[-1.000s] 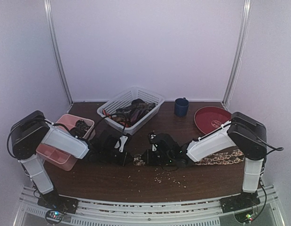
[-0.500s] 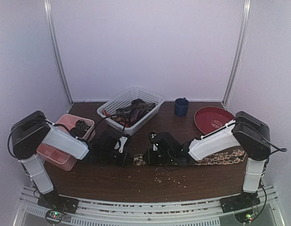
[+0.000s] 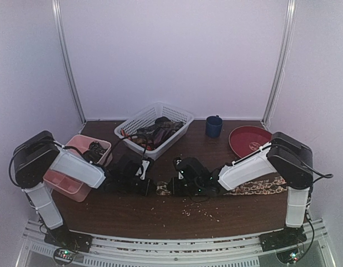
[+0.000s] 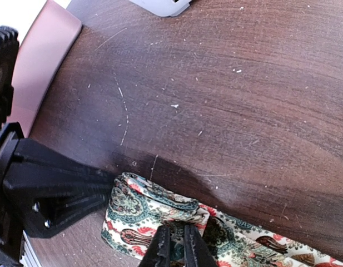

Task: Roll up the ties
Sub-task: Fold the tie at the center of the board.

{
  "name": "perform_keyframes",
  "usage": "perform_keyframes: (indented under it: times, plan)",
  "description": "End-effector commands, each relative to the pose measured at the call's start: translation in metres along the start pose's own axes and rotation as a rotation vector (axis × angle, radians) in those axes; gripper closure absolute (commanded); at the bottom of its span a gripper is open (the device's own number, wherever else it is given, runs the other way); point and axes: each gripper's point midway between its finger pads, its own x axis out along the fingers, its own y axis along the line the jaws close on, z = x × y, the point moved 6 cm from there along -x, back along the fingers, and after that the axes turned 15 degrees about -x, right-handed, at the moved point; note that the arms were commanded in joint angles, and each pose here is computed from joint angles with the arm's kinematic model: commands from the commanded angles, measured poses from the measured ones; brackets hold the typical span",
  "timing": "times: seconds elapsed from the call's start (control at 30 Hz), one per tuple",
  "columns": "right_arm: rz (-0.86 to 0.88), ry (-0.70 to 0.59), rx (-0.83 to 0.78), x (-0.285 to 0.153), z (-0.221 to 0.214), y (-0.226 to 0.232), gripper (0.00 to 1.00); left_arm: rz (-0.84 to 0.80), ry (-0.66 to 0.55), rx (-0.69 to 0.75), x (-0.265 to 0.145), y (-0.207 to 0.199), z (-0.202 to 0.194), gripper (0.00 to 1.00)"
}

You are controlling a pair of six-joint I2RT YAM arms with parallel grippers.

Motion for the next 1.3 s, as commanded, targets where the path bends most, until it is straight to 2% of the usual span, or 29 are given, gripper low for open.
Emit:
perform_keyframes:
  times: [0.0, 0.17, 0.67, 0.83, 1.03, 1.27]
  plan:
    - [-0.030, 0.028, -0.002, 0.007, -0.009, -0.004, 0.89, 0.196, 0.039, -0.012, 0.000, 0.030, -0.013, 1.00]
    - [-0.027, 0.018, 0.000, 0.008, -0.008, -0.004, 0.90, 0.088, 0.076, -0.042, 0.008, 0.021, -0.020, 1.00]
    - [0.020, 0.037, 0.025, 0.018, -0.015, -0.001, 0.89, 0.223, 0.130, -0.077, -0.001, 0.047, -0.040, 1.00]
    - [0.014, 0.032, 0.027, 0.017, -0.014, -0.001, 0.90, 0.207, 0.153, -0.080, 0.001, 0.043, -0.041, 1.00]
    - [0.010, 0.032, 0.025, 0.016, -0.014, -0.002, 0.90, 0.297, 0.121, -0.078, -0.010, 0.050, -0.036, 1.00]
    - [0.015, 0.029, 0.027, 0.016, -0.012, -0.001, 0.90, 0.211, 0.128, -0.103, -0.010, 0.041, -0.038, 1.00]
